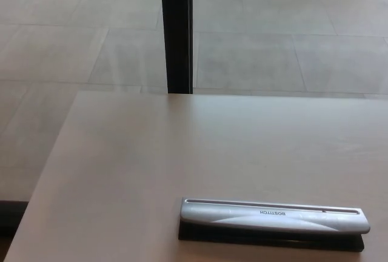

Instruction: A hole pucnch is kept on the middle on the desk infront of the robot and the robot uses both its hands as fists to press on it and use it

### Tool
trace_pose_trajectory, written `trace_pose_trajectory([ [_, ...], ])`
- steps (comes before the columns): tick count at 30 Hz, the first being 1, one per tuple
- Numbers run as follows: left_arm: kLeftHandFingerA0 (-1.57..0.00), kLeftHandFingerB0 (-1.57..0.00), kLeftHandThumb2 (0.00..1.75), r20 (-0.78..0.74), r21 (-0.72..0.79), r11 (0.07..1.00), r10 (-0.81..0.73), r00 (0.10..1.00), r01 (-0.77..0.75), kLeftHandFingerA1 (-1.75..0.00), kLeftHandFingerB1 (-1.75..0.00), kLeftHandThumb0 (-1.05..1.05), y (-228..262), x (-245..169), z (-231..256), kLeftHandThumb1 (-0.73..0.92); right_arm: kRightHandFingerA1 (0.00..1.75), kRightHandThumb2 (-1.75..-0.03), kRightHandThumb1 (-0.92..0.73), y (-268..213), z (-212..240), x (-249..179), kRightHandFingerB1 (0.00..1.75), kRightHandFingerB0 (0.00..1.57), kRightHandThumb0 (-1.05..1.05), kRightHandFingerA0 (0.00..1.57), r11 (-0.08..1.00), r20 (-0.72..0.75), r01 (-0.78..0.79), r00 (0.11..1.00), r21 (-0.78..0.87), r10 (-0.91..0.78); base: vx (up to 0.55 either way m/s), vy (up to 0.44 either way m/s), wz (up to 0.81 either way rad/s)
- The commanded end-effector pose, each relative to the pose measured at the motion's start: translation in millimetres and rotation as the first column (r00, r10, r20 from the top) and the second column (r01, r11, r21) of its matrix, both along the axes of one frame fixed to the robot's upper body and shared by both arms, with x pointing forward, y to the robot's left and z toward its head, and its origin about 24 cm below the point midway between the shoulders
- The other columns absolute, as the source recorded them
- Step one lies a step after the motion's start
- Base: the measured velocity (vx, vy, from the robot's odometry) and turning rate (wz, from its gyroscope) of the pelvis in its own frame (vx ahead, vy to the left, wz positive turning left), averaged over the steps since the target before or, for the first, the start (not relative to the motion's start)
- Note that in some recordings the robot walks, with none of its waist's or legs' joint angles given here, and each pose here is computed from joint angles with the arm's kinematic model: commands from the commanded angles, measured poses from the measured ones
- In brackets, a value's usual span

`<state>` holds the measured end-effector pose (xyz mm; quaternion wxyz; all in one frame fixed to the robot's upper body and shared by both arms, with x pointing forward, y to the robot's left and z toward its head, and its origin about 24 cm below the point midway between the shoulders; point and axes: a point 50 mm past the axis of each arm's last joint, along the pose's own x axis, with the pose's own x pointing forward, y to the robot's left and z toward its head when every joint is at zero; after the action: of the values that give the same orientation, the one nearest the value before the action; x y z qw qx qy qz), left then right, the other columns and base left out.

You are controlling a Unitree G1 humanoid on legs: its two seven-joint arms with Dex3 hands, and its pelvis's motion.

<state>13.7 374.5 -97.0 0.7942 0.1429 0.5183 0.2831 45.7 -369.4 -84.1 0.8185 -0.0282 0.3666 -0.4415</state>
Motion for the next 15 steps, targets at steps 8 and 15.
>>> trace_pose_trajectory([
  [8,-0.91,-0.62,0.74,0.475,0.056,0.886,0.383,0.793,-0.461,-0.82,-0.68,-0.48,66.3,59.3,71.0,0.62,0.79,-0.64,-0.74,-95.2,94.1,32.5,0.58,0.14,-0.52,0.44,0.786,0.577,0.589,0.581,0.189,-0.574,0.0,0.0,0.0],
  [15,-1.33,-0.95,1.09,0.88,-0.113,0.898,0.289,0.378,-0.424,-1.34,-0.96,-0.44,73.2,169.4,173.9,0.47,1.66,-1.24,-0.4,-115.2,200.1,100.0,1.0,0.95,-0.3,1.16,0.835,0.836,0.533,0.39,0.137,-0.386,0.0,0.0,0.0],
])
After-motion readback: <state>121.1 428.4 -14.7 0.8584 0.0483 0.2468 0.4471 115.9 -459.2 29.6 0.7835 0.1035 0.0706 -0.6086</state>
